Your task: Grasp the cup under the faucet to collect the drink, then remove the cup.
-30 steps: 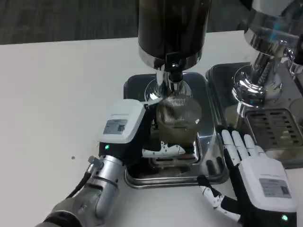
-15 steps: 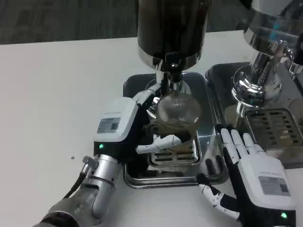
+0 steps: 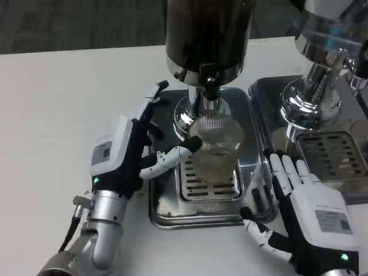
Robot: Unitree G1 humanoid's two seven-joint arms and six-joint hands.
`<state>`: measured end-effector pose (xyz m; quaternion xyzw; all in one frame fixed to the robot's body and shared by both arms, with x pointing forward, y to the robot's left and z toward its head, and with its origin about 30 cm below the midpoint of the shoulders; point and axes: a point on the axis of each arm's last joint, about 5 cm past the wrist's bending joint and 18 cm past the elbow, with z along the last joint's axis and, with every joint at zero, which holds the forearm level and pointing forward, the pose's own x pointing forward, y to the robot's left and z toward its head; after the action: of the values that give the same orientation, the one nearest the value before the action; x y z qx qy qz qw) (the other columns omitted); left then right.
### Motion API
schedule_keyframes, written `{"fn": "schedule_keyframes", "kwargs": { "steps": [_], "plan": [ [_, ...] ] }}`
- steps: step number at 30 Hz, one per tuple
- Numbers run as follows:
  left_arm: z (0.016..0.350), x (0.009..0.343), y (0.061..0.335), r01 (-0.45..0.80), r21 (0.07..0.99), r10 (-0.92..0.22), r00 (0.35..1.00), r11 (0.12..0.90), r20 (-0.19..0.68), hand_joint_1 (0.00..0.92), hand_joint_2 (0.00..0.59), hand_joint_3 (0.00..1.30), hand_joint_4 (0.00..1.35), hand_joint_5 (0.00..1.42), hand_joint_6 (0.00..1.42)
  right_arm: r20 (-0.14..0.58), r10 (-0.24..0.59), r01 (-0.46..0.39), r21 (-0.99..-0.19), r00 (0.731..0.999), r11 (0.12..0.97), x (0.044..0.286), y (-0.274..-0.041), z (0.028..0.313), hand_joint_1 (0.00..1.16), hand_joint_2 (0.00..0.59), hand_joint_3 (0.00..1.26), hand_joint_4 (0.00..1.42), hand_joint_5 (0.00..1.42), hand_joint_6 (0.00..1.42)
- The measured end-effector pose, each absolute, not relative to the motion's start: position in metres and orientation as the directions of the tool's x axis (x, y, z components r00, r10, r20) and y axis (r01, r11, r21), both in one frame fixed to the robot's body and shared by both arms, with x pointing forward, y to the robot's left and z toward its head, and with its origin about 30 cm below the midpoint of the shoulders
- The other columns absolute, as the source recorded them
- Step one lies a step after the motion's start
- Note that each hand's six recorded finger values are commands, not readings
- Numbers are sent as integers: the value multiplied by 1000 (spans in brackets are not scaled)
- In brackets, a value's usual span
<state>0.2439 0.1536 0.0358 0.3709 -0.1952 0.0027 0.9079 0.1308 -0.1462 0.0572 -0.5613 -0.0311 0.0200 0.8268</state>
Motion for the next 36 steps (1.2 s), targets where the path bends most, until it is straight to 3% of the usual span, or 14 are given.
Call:
{"fn": "schedule_keyframes", "kwargs": {
  "steps": [3,5,10,15,19,25,32,36],
  "plan": [
    [43,245,162,-190,627,-118,902,755,416,0,74,178,285,590,633,30,63,5,-927,998,374,132,-147,58,386,362,0,0,0,97],
    [47,246,172,-208,591,-89,897,779,432,0,84,172,238,460,423,30,61,5,-927,998,375,132,-147,58,386,361,0,0,0,97],
    [58,247,187,-110,474,-93,918,874,385,0,88,178,215,399,328,41,55,18,-926,998,376,131,-147,57,386,364,0,0,0,97],
    [73,251,201,14,479,-229,890,878,394,0,105,191,169,367,312,43,53,20,-927,998,374,131,-147,57,385,366,0,0,0,97],
    [97,259,201,114,446,-346,805,887,482,0,136,203,145,338,307,47,50,25,-930,998,367,135,-148,56,385,366,0,0,0,97],
    [124,265,199,242,412,-453,699,878,554,0,131,206,162,355,310,58,41,39,-931,997,362,137,-150,55,385,366,0,0,0,97],
    [126,270,193,329,388,-499,694,861,518,0,135,233,203,399,352,69,36,52,-929,997,366,138,-149,55,385,366,0,0,0,97],
    [128,272,179,384,384,-541,659,839,522,0,136,248,212,403,362,77,29,61,-926,997,373,138,-147,55,385,366,0,0,0,97]
  ]
}}
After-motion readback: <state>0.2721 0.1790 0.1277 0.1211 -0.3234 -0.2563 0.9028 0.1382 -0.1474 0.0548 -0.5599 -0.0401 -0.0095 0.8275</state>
